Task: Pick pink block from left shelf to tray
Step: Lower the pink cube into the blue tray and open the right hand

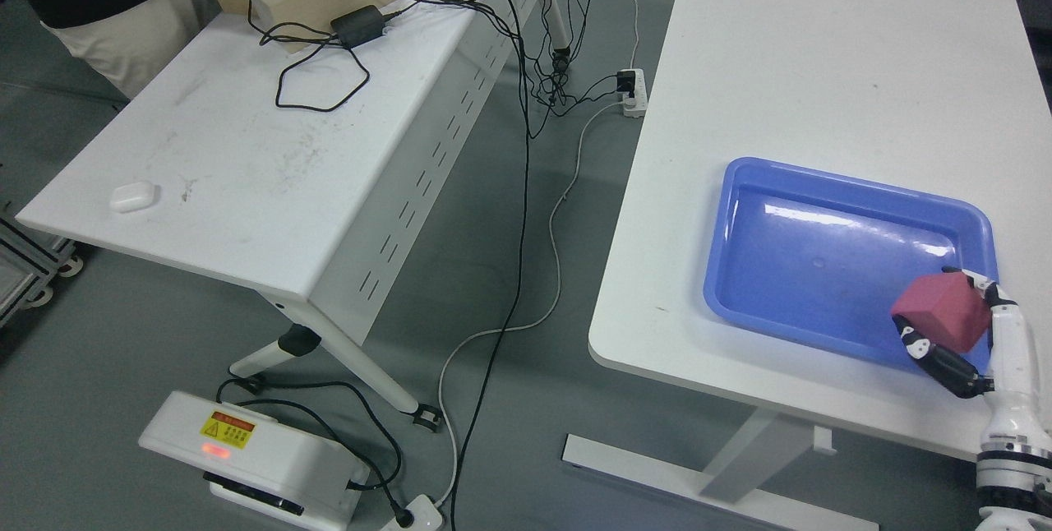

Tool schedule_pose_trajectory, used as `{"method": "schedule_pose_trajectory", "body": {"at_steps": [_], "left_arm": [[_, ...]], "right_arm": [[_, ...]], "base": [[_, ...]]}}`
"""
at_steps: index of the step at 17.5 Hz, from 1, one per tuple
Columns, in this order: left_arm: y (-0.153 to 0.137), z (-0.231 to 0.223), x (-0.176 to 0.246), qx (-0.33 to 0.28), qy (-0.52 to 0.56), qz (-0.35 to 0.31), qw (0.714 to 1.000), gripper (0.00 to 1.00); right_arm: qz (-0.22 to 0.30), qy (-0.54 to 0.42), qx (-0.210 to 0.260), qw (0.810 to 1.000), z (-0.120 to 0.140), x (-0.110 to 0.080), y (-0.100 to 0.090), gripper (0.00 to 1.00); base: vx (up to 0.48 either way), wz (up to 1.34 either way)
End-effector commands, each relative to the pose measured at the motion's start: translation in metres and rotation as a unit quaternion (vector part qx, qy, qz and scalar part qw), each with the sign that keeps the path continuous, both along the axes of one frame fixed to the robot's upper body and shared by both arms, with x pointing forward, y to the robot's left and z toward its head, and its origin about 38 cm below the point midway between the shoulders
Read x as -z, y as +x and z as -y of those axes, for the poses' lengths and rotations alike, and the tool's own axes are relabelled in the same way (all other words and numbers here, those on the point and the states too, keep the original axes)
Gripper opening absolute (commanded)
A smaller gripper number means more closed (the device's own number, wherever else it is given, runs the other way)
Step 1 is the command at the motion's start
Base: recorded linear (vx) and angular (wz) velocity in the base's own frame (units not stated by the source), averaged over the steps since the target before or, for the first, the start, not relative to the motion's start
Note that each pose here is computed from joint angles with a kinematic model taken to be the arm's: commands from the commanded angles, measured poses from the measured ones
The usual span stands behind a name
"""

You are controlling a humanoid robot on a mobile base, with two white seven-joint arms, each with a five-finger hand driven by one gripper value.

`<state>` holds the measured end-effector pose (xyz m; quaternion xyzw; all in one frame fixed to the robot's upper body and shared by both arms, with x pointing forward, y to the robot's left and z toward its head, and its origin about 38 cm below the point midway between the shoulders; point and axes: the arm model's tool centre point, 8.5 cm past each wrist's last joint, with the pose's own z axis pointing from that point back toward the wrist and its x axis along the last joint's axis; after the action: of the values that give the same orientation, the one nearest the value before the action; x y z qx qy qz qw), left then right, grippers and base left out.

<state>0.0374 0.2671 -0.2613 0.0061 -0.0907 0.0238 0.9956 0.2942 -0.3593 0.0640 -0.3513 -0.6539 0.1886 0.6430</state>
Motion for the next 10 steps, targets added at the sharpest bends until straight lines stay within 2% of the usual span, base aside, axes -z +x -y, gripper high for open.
{"method": "schedule_pose_trajectory", "body": {"at_steps": [1,5,8,10], "left_arm": [[-0.006,-0.011,-0.001,0.000,0.009,-0.004,1.000,1.00],[-0.006,-0.011,-0.001,0.000,0.009,-0.004,1.000,1.00],[-0.006,-0.011,-0.001,0.000,0.009,-0.004,1.000,1.00],[-0.006,-0.011,-0.001,0.000,0.009,-0.004,1.000,1.00]], "right_arm": [[0.024,0.019,-0.005,1.000,0.000,-0.010,0.000,0.04],[0.013,0.019,-0.024,0.999,-0.006,-0.006,-0.005,0.09],[-0.016,0.029,-0.065,0.997,-0.023,0.002,-0.004,0.30],[-0.017,0.045,-0.066,0.997,-0.032,0.006,-0.005,0.44]], "base": [[0.177,0.01],[0.137,0.02],[0.092,0.01],[0.037,0.00]]}}
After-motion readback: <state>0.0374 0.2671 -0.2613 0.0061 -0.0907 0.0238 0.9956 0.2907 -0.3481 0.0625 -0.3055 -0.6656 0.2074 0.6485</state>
